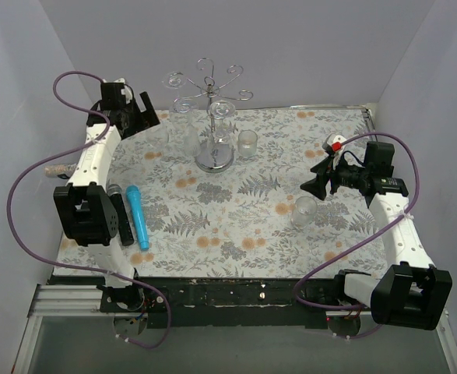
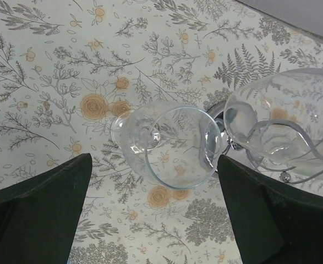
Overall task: Place the wine glass upside down on the wine glass rack
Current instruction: Pick up the wine glass at the center of the board.
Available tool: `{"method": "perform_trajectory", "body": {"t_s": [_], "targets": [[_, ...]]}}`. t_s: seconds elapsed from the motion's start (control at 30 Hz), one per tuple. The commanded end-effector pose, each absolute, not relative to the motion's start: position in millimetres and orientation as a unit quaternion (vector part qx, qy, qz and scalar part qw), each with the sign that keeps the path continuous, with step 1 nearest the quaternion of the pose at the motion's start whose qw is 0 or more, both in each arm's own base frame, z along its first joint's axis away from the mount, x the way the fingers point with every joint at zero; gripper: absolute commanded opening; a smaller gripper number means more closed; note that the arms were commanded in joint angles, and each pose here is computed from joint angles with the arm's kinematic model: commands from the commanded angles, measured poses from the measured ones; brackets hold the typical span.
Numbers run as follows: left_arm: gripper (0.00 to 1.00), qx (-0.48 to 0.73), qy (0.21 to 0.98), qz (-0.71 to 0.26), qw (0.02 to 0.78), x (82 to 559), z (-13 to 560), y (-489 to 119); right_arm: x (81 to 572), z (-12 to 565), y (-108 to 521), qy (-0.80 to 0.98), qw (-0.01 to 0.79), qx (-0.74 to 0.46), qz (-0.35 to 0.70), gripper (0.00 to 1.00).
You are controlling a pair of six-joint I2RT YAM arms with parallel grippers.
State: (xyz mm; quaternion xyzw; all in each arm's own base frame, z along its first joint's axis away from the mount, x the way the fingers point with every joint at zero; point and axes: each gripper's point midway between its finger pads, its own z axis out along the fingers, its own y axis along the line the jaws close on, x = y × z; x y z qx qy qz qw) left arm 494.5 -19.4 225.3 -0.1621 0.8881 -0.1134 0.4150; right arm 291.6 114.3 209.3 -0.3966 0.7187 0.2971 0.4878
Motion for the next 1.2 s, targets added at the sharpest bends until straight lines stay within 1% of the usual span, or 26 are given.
{"method": "perform_trajectory", "body": {"t_s": [0.0,0.1,0.13,0.33,0.37,0.43,0.47,0.57,0.7,0.73,0.77,0.8,0.97,1.07,1.17], "targets": [[0.98,-0.124,0.889,-0.076,0.435,494.5,245.3,-23.0,295.6,228.0,114.2,0.705,0.503,-0.408,0.287,0.77],[0.97,-0.117,0.892,-0.049,0.434,497.1,242.9,-19.2,295.1,227.5,113.2,0.707,0.501,-0.41,0.285,0.77],[0.96,-0.117,0.894,-0.041,0.431,496.7,240.7,-17.8,294.7,227.8,113.2,0.707,0.501,-0.41,0.285,0.77],[0.79,-0.114,0.903,-0.02,0.414,499.5,231.3,-17.9,292.2,222.4,113.7,0.71,0.497,-0.406,0.289,0.77],[0.75,-0.115,0.905,-0.012,0.41,499.5,229.7,-16.4,291.5,223.0,114.4,0.709,0.498,-0.407,0.29,0.77],[0.73,-0.114,0.906,0.0,0.408,501.0,229.1,-16.0,291.9,222.5,114.1,0.708,0.498,-0.407,0.29,0.77],[0.7,-0.115,0.906,0.004,0.406,501.1,228.5,-16.0,291.2,222.7,114.2,0.708,0.499,-0.407,0.29,0.77],[0.64,-0.115,0.906,0.013,0.406,502.5,228.2,-14.7,290.2,221.6,114.3,0.709,0.499,-0.407,0.289,0.77],[0.52,-0.114,0.906,0.026,0.406,504.2,228.6,-14.2,288.3,219.5,114.7,0.709,0.498,-0.407,0.29,0.77],[0.52,-0.113,0.907,0.028,0.405,504.6,228.2,-14.9,288.3,219.1,114.2,0.709,0.499,-0.406,0.29,0.77],[0.49,-0.112,0.907,0.03,0.405,504.5,228.3,-15.4,287.3,219.1,114.7,0.708,0.499,-0.407,0.29,0.77],[0.44,-0.112,0.907,0.033,0.405,504.7,228.7,-15.5,287.4,218.9,114.8,0.708,0.499,-0.407,0.29,0.77],[0.42,-0.108,0.908,0.043,0.402,505.0,226.2,-16.5,286.4,218.5,114.8,0.708,0.5,-0.406,0.291,0.77],[0.38,-0.105,0.908,0.05,0.402,505.3,226.6,-17.5,285.6,218.1,115.2,0.707,0.5,-0.407,0.291,0.77],[0.36,-0.104,0.907,0.051,0.406,505.9,229.9,-18.3,285.5,218.2,115.0,0.706,0.501,-0.407,0.291,0.77]]}}
